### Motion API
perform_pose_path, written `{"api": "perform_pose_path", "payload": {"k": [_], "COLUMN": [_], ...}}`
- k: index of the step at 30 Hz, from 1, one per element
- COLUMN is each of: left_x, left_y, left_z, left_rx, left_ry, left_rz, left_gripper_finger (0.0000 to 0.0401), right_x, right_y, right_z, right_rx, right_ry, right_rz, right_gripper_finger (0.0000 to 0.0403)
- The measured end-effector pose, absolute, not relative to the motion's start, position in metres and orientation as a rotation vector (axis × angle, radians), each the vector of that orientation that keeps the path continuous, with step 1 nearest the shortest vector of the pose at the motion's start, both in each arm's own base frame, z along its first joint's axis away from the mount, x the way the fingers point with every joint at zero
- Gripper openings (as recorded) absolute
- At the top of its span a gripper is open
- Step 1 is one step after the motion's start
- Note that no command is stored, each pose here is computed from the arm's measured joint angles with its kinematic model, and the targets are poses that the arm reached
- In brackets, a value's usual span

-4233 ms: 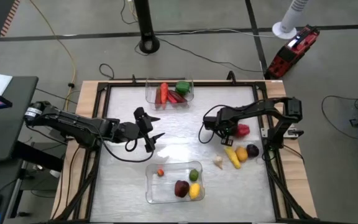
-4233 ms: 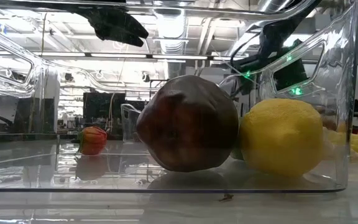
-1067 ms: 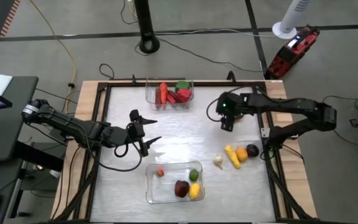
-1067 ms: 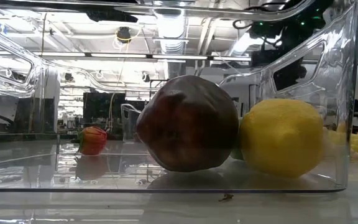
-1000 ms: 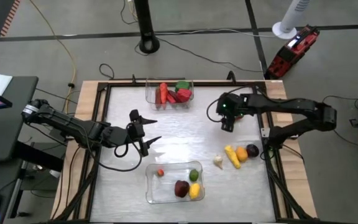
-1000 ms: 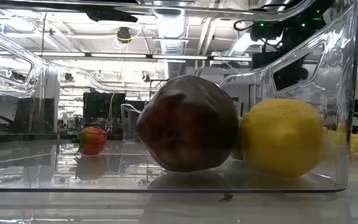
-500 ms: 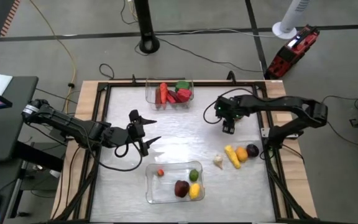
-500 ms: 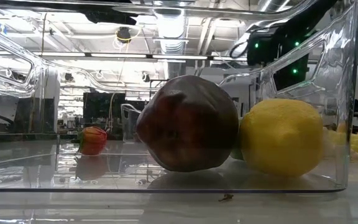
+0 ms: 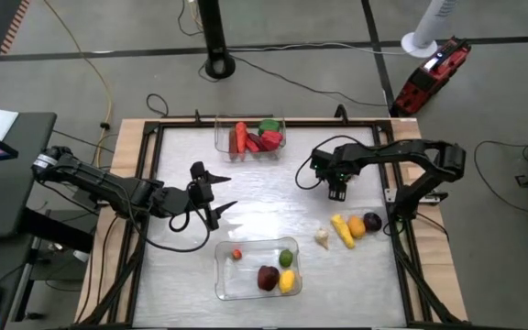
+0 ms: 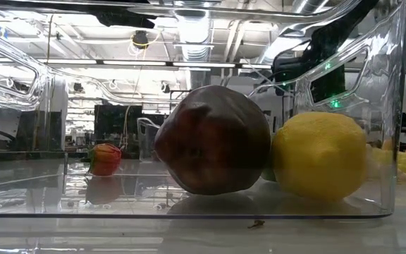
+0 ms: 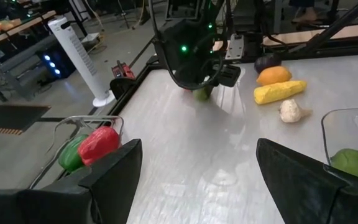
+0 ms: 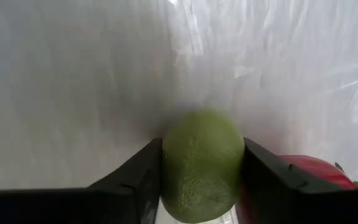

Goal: Sort produce into baskets
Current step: Put the lime into the bottom transparent bin

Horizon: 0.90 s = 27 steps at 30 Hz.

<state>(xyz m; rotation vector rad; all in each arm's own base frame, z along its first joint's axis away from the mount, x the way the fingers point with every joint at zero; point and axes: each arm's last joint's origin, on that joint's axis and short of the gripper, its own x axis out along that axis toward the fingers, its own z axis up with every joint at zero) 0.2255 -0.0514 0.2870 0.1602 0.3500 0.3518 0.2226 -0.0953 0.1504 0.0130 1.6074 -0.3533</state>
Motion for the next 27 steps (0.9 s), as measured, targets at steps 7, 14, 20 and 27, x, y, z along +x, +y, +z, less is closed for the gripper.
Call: {"api": "perform_pose_path", "payload": {"k": [7, 14, 20, 27], "left_x": [0.226, 0.226, 0.226, 0.226], "left_y": [-0.051, -0.051, -0.051, -0.051], "left_z": [0.287, 0.287, 0.287, 0.287], "left_rx": [0.154, 0.153, 0.137, 0.111], "left_ry": [0.347, 0.347, 0.344, 0.34], "left_rz": [0.353, 0.355, 0.358, 0.363], "left_gripper_finger": [0.0304, 0.0304, 0.0304, 0.0304], "right_x": [0.238, 0.269, 0.283, 0.3], "right_y": [-0.08, -0.025, 0.045, 0.099], "right_z": [0.175, 0.254, 0.285, 0.283], "right_rx": [0.119, 0.07, 0.013, -0.06], "right_ry": [1.494, 1.12, 0.796, 0.609], "right_rz": [-0.311, -0.061, 0.272, 0.442], "right_gripper_finger": [0.0187, 0.0215, 0.0216, 0.0221]}}
